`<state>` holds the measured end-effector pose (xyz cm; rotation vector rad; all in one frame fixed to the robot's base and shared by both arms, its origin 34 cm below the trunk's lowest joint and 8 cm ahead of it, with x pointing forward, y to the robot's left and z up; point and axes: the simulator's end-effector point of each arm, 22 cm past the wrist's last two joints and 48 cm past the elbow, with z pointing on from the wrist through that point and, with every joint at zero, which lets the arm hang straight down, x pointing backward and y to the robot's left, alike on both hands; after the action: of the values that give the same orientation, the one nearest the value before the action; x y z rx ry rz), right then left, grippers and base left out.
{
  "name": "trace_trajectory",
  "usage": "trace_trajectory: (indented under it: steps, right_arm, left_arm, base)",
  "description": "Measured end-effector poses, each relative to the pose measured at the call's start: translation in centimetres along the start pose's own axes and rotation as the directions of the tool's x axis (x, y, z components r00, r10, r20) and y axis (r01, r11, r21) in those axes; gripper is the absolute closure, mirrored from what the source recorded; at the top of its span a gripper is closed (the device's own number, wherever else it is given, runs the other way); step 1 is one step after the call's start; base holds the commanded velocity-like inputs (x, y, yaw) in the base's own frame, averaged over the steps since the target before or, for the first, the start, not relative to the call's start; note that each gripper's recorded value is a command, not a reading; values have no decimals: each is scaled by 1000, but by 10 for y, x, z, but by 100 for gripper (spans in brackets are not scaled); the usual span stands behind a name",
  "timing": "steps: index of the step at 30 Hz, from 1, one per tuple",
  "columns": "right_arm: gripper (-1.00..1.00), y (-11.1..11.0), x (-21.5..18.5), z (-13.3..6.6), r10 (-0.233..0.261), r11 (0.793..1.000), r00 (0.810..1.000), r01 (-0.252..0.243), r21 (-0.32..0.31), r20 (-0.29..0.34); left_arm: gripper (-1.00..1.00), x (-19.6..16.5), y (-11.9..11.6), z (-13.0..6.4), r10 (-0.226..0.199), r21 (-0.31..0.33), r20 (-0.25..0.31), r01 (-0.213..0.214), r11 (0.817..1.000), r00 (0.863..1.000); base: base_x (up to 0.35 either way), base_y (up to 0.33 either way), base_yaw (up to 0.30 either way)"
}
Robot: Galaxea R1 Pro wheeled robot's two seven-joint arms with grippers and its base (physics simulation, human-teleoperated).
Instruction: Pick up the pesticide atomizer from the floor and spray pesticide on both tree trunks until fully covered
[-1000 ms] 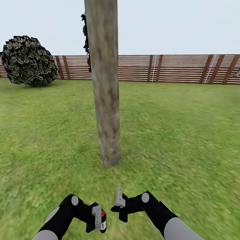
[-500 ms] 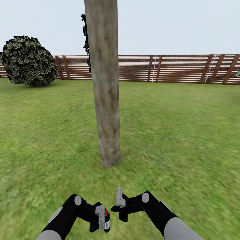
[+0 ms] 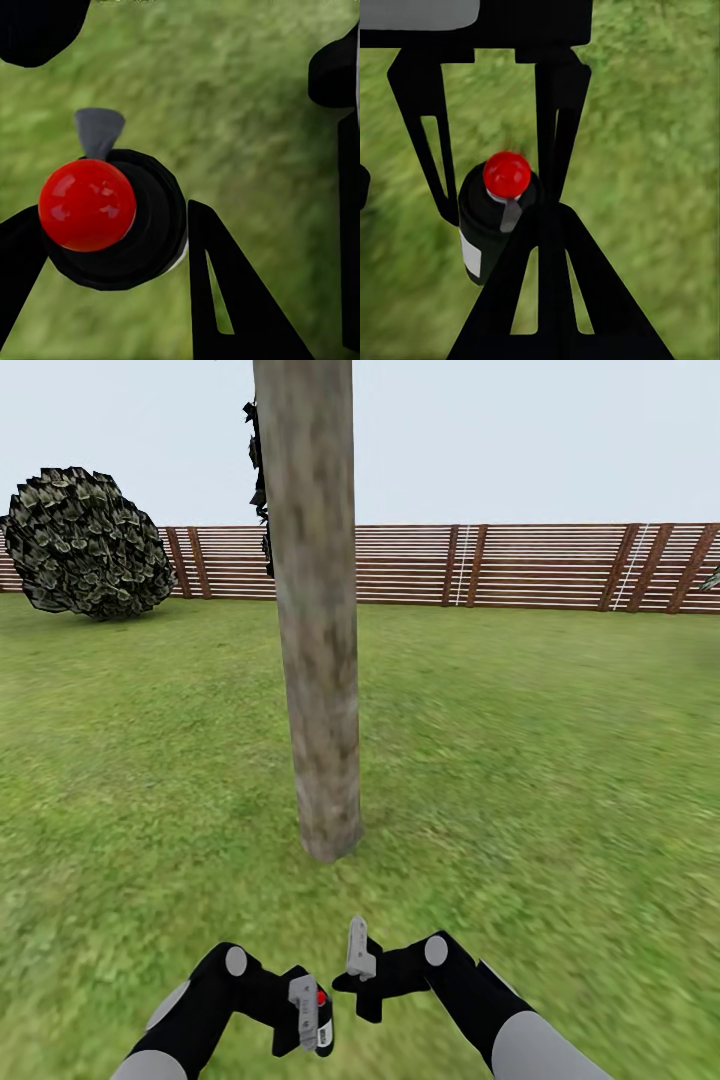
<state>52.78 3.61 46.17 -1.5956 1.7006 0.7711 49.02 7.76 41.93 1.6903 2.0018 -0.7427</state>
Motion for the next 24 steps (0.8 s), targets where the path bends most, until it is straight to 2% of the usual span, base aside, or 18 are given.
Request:
trace_trajectory:
  steps: [7, 9, 12, 24]
  right_arm:
    - [100, -2, -2, -1, -4, 1000, 1000, 4, 4, 3]
    - [100, -2, -2, -1, -4, 1000, 1000, 4, 4, 2]
    - [100, -2, -2, -1, -5, 1000, 1000, 5, 4, 3]
    - [100, -2, -2, -1, -4, 1000, 1000, 4, 4, 3]
  left_arm:
    - [100, -3, 0, 1, -3, 0, 8, 3, 1000, 1000]
    - [100, -11, 2, 0, -16, -6, 46, 17, 1000, 999]
    - [100, -17, 3, -1, -24, -8, 73, 25, 1000, 997]
    - [100, -17, 3, -2, -28, -10, 81, 29, 1000, 996]
  base:
    - [0, 0, 0]
    - [0, 0, 0]
    - [0, 0, 0]
    - [0, 0, 0]
